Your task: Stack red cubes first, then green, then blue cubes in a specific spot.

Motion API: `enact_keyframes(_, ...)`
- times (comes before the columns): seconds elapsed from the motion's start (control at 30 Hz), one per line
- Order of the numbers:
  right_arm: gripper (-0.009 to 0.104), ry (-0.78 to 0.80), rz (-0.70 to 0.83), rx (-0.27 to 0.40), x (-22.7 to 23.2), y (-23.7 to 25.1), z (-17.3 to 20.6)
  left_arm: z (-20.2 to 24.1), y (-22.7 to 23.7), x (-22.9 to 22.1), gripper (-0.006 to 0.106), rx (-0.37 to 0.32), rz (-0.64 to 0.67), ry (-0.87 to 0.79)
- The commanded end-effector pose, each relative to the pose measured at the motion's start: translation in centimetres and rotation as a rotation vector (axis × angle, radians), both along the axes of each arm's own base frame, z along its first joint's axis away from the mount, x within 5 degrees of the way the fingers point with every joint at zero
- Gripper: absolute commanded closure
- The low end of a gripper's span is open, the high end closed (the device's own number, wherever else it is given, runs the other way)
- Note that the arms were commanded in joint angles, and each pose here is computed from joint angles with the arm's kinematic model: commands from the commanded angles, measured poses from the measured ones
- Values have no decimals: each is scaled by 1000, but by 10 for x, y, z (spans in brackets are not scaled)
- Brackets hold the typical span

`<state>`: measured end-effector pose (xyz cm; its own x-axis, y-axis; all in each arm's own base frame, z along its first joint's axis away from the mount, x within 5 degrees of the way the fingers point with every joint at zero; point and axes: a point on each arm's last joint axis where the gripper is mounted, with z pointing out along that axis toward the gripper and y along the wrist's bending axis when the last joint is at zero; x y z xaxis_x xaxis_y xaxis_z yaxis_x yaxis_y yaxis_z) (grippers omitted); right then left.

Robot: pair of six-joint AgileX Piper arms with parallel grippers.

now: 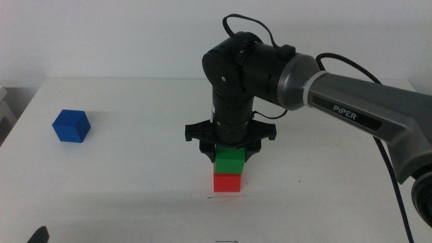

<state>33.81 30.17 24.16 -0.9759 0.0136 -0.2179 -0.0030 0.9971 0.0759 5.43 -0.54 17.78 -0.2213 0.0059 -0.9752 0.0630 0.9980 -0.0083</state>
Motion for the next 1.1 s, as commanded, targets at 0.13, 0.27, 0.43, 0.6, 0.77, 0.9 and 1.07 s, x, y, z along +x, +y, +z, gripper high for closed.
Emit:
enact_keyframes(0.13, 95, -36, -14, 9, -4, -7, 30, 8, 1, 0, 7, -19, 16, -103)
enact_keyframes(0.27, 95, -23, -14, 0, -3, -6, 23, 8, 1, 0, 7, -19, 16, -103)
enact_keyframes(0.43, 95, -18, -14, -7, -2, -5, 19, 8, 1, 0, 7, -19, 16, -103)
enact_keyframes(0.6, 78, -25, -11, -1, -1, -4, 19, 8, 1, 0, 7, -19, 16, -103)
enact_keyframes(0.77, 34, -37, 14, 4, 0, -3, 19, 8, 1, 0, 7, -19, 16, -103)
enact_keyframes(0.9, 19, -47, 15, 17, 0, -2, 20, 8, 1, 0, 7, -19, 16, -103)
enact_keyframes(1.07, 12, -78, 14, 49, -6, -8, 45, 8, 1, 0, 7, -19, 16, -103)
